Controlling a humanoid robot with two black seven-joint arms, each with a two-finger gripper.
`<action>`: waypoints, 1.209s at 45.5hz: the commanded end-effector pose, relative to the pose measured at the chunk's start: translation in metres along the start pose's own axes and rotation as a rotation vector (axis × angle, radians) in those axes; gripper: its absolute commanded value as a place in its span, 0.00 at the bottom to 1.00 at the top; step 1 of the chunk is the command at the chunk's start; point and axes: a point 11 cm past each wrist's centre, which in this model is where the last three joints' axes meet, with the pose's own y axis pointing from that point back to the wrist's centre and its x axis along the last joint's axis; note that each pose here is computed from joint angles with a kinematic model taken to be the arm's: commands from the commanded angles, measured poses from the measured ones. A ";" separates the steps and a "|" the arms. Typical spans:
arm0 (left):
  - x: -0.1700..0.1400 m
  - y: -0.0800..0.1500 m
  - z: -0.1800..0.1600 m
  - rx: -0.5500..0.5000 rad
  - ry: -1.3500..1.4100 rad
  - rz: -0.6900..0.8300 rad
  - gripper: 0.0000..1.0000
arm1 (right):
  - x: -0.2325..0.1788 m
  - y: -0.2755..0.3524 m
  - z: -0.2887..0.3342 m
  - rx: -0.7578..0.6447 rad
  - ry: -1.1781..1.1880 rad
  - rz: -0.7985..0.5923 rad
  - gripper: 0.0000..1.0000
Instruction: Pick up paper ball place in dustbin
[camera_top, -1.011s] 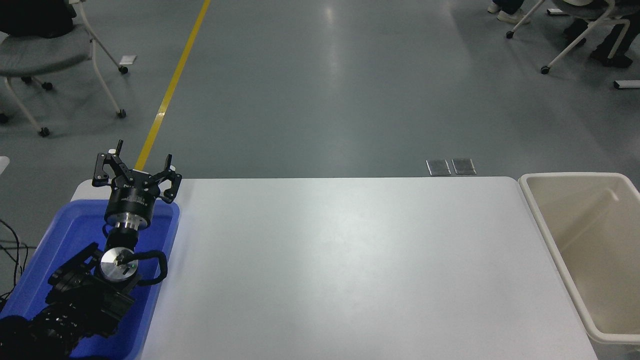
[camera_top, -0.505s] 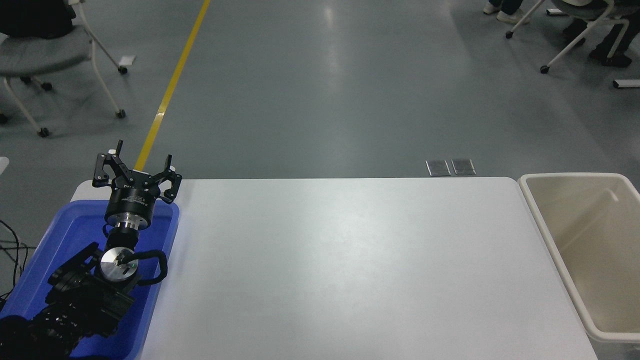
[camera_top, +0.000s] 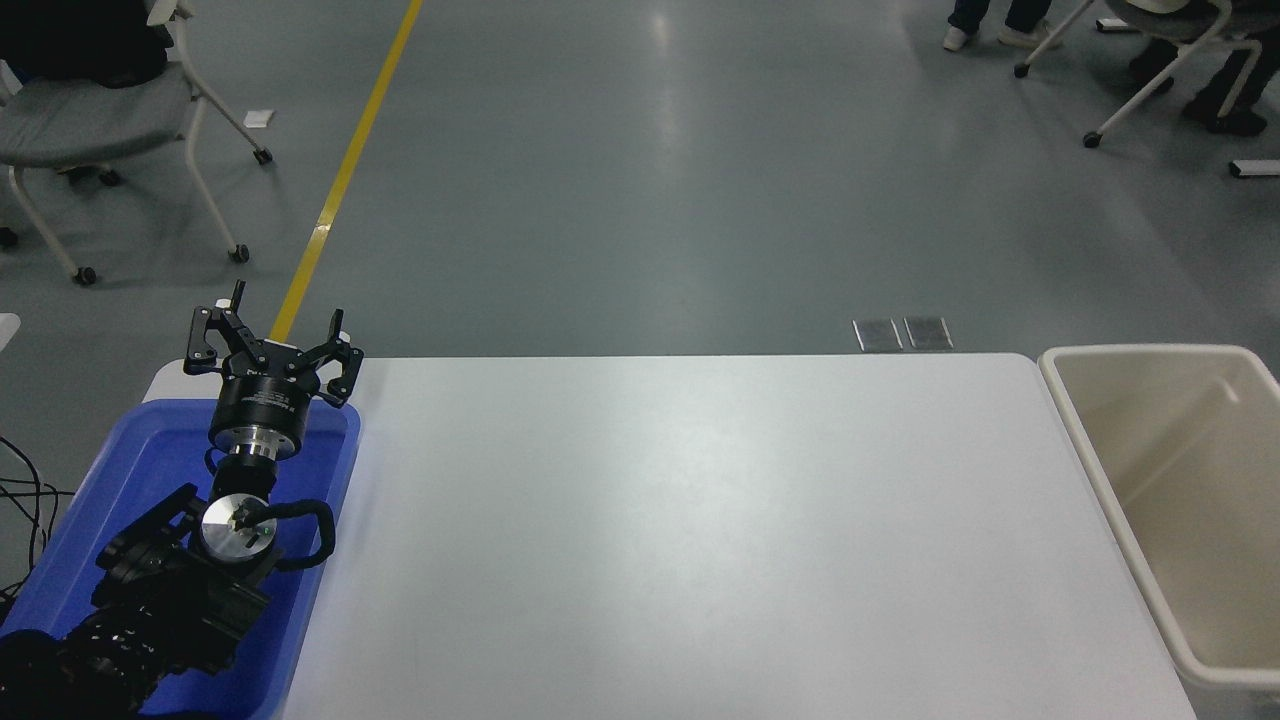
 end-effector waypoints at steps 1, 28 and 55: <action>0.000 0.000 0.000 0.000 -0.001 0.000 0.99 | -0.001 -0.032 0.015 -0.007 -0.100 0.120 0.00; 0.000 0.000 0.000 0.000 -0.001 0.000 0.99 | -0.016 -0.128 -0.010 0.127 -0.545 0.333 0.00; 0.000 0.000 0.000 0.000 0.000 -0.001 0.99 | -0.022 -0.168 -0.035 0.333 -0.882 0.432 0.00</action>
